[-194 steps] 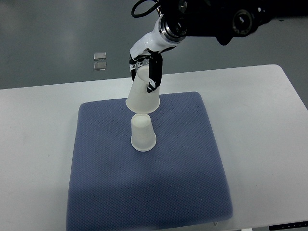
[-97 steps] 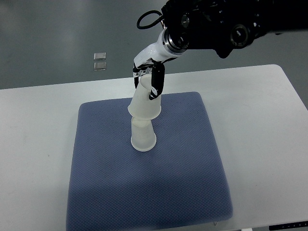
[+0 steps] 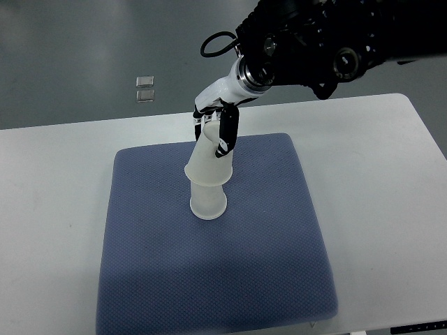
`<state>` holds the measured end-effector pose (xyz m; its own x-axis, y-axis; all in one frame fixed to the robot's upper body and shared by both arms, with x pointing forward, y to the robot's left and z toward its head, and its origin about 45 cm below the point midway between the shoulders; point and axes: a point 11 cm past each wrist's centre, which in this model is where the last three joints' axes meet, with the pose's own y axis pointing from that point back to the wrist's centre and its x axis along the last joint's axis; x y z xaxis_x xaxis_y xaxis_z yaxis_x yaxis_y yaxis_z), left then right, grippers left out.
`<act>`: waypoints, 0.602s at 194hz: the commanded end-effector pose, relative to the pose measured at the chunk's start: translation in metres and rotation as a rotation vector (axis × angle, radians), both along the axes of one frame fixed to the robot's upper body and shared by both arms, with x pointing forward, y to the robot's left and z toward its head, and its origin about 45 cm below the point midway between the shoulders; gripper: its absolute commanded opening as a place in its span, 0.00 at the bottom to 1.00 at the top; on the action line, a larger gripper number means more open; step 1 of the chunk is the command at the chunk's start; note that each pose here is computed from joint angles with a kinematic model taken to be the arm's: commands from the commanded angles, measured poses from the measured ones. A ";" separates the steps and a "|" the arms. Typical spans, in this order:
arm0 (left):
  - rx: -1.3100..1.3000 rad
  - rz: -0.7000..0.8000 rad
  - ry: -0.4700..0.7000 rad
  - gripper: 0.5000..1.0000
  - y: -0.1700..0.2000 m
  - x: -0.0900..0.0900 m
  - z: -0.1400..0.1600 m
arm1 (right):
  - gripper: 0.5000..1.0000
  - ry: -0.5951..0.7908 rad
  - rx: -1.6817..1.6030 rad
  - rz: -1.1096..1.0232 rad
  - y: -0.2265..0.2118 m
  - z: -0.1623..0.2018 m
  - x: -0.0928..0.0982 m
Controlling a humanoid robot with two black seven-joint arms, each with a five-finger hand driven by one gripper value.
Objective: Stack paper cups
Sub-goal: 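Lower the held cup onto the cup on the pad with the right hand, then open the right hand fingers to release the stacked cup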
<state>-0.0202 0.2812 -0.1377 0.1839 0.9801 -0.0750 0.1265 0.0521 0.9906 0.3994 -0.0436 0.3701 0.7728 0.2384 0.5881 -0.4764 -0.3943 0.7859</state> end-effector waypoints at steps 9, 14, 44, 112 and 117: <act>0.000 0.000 0.000 1.00 0.000 0.000 0.000 | 0.35 -0.004 0.015 -0.009 0.001 0.002 0.001; 0.000 0.000 0.000 1.00 0.000 0.000 0.000 | 0.35 -0.002 0.015 -0.009 0.001 0.001 0.001; 0.000 0.001 0.000 1.00 0.000 0.000 0.000 | 0.36 0.004 0.023 -0.022 -0.001 -0.004 0.004; 0.002 0.001 0.000 1.00 0.000 0.000 0.000 | 0.44 0.007 0.031 -0.035 -0.003 -0.011 0.005; 0.002 0.001 0.000 1.00 0.000 0.000 0.000 | 0.47 0.008 0.033 -0.034 -0.003 -0.011 0.005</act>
